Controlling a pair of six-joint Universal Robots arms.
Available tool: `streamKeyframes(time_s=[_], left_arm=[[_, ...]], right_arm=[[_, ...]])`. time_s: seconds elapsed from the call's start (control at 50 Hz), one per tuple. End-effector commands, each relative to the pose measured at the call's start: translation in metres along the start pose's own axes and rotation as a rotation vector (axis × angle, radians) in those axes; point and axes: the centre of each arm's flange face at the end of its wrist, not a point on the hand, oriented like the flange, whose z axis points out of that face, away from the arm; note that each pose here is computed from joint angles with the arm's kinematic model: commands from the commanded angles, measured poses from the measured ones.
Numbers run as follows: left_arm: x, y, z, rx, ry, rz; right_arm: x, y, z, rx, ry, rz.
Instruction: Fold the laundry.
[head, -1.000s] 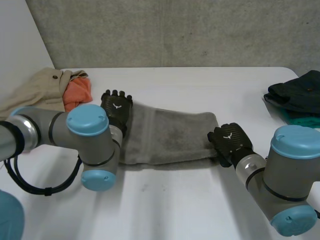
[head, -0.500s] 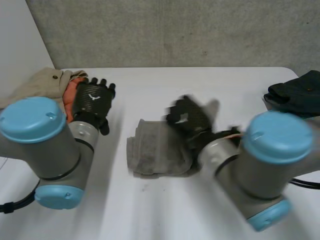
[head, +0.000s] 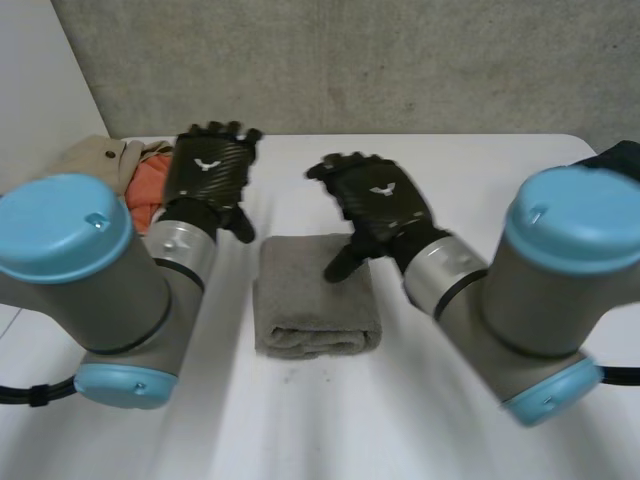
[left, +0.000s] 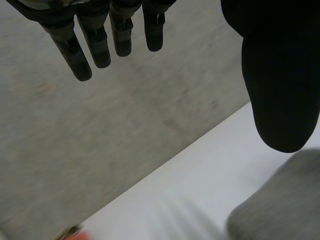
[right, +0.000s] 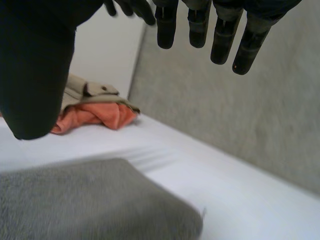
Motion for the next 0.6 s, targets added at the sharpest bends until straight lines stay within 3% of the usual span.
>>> streamKeyframes(time_s=[0.02,0.12,0.22,0.36,0.46,0.6], left_arm=[[0.040,0.025,-0.004,-0.079,0.133,-0.027],[0.048,0.063,-0.006,-0.256,0.155,0.026],[0.047,0.096,-0.013,-0.429,0.126,0.149],[0.045,0.103,-0.013,-0.447,0.138,0.275],[0.048,0.094,-0.010,-0.402,0.156,0.267],[0.035,0.018,-0.005,-0.168,0.192,0.197]], right_arm=[[0.029,0.023,0.013,-0.217,0.050,0.113],[0.033,0.046,0.028,-0.325,0.047,0.114],[0.035,0.076,0.041,-0.407,0.030,0.030],[0.025,0.093,0.046,-0.434,-0.003,-0.086],[0.023,0.076,0.046,-0.392,0.011,-0.116],[0.022,0.021,0.029,-0.235,0.052,-0.154]])
